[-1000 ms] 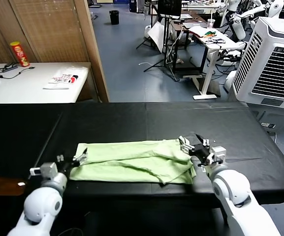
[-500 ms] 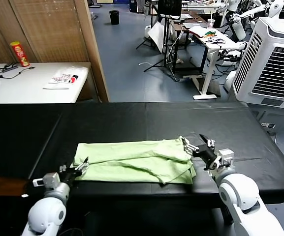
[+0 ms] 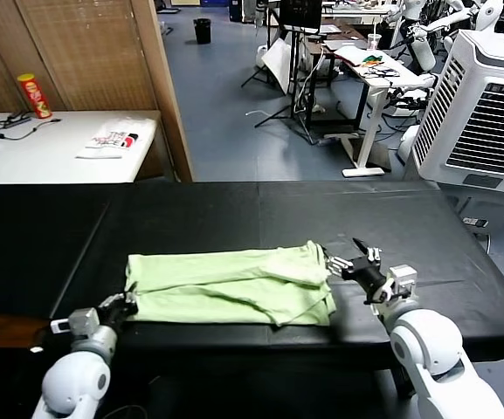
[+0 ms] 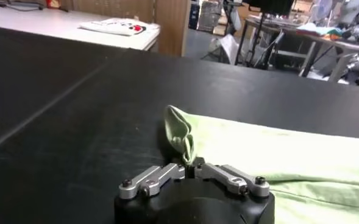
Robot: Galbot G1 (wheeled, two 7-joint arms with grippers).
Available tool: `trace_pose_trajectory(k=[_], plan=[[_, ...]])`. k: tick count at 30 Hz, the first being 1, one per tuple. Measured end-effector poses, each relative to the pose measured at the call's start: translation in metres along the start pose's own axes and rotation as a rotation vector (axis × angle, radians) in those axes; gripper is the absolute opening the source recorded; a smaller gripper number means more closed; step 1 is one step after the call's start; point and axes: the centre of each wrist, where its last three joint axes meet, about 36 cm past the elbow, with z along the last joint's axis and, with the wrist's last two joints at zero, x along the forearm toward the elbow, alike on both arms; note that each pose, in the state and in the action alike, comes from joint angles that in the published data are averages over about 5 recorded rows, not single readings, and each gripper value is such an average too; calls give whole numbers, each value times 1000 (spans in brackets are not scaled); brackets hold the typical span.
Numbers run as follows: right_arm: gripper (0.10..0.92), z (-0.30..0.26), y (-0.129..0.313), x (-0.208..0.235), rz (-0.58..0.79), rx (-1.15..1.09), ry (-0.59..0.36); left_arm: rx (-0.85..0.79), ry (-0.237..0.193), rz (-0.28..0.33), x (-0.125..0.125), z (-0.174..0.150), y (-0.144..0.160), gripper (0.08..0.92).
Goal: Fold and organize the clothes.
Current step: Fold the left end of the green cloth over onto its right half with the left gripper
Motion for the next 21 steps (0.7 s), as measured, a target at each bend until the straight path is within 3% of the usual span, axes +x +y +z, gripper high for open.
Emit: trace_pose_trajectory(k=[7, 11, 16, 21], plan=[[798, 4, -2, 4, 17, -14, 3, -321, -61, -158, -7, -16, 65, 167], [798, 8, 0, 5, 22, -17, 8, -413, -70, -201, -5, -32, 85, 167], [798, 13, 3, 9, 34, -13, 16, -339, -76, -151, 4, -49, 53, 167], [798, 16, 1, 16, 60, -1, 18, -160, -51, -14, 21, -60, -15, 167]])
